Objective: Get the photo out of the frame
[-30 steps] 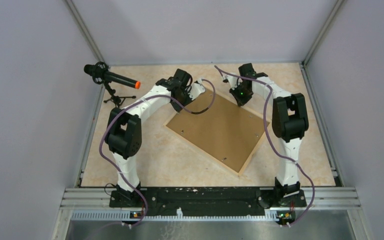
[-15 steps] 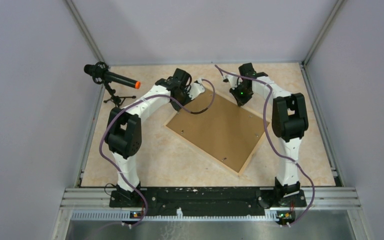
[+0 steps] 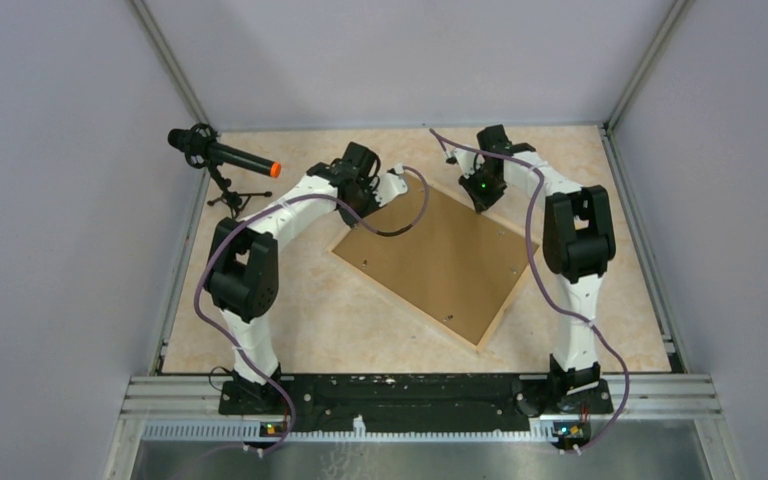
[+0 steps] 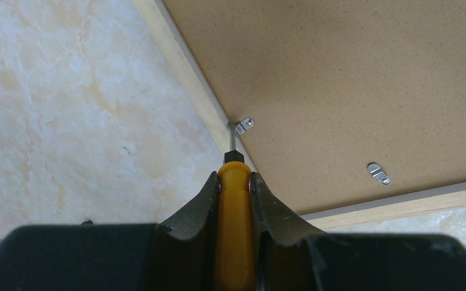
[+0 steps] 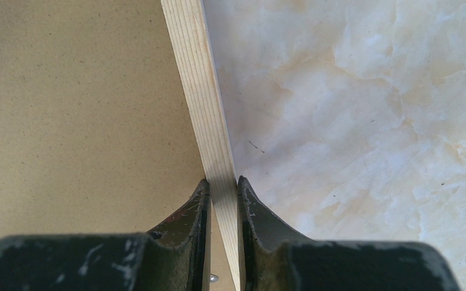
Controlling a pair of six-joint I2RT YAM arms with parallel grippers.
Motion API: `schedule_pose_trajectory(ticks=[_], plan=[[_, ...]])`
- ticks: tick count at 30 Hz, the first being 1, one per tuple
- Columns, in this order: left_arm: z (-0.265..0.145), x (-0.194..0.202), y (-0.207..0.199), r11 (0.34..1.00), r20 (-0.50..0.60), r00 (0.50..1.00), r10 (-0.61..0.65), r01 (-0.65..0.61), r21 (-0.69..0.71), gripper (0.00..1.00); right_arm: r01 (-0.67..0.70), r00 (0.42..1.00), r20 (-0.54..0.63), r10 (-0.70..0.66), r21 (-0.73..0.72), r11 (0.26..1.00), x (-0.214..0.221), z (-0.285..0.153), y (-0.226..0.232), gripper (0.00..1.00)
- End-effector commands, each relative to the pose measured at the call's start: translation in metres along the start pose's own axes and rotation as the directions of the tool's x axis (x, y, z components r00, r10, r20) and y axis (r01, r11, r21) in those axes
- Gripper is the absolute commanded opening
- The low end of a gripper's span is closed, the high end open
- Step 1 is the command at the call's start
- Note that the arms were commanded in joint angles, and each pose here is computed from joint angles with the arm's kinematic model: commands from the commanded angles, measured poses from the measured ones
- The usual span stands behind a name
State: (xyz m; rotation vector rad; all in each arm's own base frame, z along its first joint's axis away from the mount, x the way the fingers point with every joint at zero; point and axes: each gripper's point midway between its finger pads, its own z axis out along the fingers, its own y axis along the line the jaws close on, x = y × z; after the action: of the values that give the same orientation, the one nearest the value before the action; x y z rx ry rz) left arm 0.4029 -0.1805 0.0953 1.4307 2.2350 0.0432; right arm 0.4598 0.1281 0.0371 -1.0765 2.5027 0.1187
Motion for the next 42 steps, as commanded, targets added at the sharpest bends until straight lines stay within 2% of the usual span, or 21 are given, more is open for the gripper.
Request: schedule_pose_trajectory(ticks=[1, 13, 42], plan=[[-0.013, 0.031, -0.010, 0.999, -0.092, 0.996, 0.003, 0.001, 0.039, 0.00, -0.088, 0.989, -0.127, 0.077, -0.086, 0.992, 0.034, 0.018, 0.021, 0.12], [-0.017, 0.023, -0.034, 0.992, -0.040, 0.999, 0.003, 0.002, 0.125, 0.00, -0.087, 0.989, -0.126, 0.076, -0.085, 0.993, 0.032, 0.018, 0.020, 0.11], [0.002, -0.022, -0.065, 0.980, 0.075, 0.996, -0.041, 0.025, 0.196, 0.00, -0.102, 0.989, -0.119, 0.089, -0.103, 0.989, 0.029, 0.016, 0.023, 0.13]])
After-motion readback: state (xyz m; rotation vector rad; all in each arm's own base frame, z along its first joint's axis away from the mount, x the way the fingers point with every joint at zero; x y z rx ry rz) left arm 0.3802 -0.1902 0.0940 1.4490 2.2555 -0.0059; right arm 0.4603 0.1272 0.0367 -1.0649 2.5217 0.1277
